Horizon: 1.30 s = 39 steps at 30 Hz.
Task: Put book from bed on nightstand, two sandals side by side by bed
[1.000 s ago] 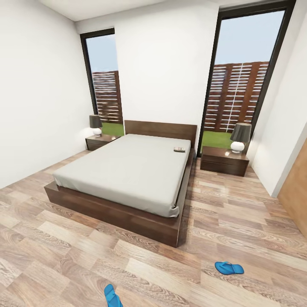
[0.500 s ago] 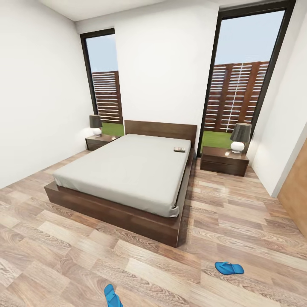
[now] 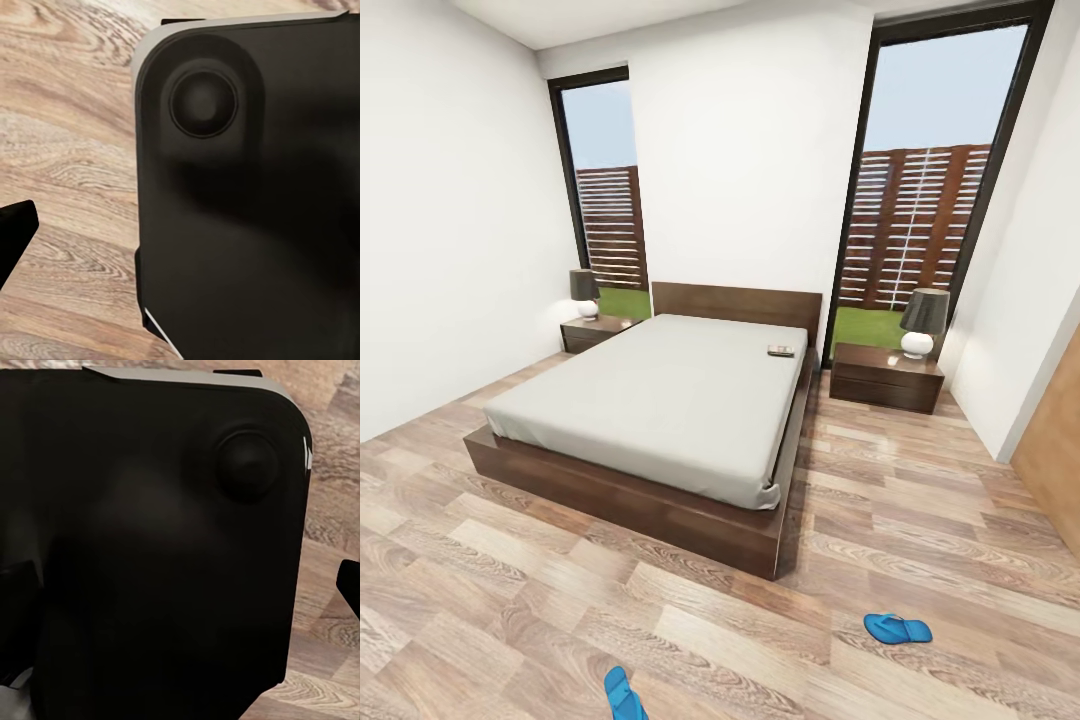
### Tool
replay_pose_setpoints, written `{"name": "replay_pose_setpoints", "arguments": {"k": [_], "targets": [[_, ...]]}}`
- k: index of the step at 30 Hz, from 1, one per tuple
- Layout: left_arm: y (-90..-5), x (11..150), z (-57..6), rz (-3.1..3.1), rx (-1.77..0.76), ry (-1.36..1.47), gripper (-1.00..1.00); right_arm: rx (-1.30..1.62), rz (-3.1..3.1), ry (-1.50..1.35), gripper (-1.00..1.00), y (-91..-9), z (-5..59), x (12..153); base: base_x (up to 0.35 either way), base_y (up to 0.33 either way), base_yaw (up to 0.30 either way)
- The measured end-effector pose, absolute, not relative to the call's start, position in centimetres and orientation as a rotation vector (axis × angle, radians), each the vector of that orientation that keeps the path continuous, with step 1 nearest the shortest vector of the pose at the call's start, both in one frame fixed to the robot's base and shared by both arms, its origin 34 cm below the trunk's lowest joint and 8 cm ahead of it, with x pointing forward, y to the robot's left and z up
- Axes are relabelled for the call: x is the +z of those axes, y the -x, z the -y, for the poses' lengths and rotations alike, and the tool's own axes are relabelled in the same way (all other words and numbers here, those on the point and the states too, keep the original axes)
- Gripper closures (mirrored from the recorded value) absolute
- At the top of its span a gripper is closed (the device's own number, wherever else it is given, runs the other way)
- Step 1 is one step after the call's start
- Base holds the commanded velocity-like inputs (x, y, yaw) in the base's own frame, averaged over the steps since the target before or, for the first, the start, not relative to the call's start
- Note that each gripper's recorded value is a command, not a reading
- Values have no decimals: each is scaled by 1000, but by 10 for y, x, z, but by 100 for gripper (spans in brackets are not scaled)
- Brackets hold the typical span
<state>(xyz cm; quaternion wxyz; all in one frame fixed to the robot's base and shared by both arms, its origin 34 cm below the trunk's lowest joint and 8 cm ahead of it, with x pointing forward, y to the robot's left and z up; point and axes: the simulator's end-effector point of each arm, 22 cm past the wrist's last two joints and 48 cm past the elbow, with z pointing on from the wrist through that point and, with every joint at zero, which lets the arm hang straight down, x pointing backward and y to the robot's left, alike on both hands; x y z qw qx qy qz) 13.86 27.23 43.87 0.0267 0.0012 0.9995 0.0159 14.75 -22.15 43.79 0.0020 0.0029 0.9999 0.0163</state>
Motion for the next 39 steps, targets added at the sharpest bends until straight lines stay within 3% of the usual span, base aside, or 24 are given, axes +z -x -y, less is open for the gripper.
{"name": "replay_pose_setpoints", "arguments": {"k": [39], "targets": [[-139, 439, -272, -3088, 48, -3, -100, 63, -3120, -5, -100, -155, 215, 438, 0, 0, 0]]}}
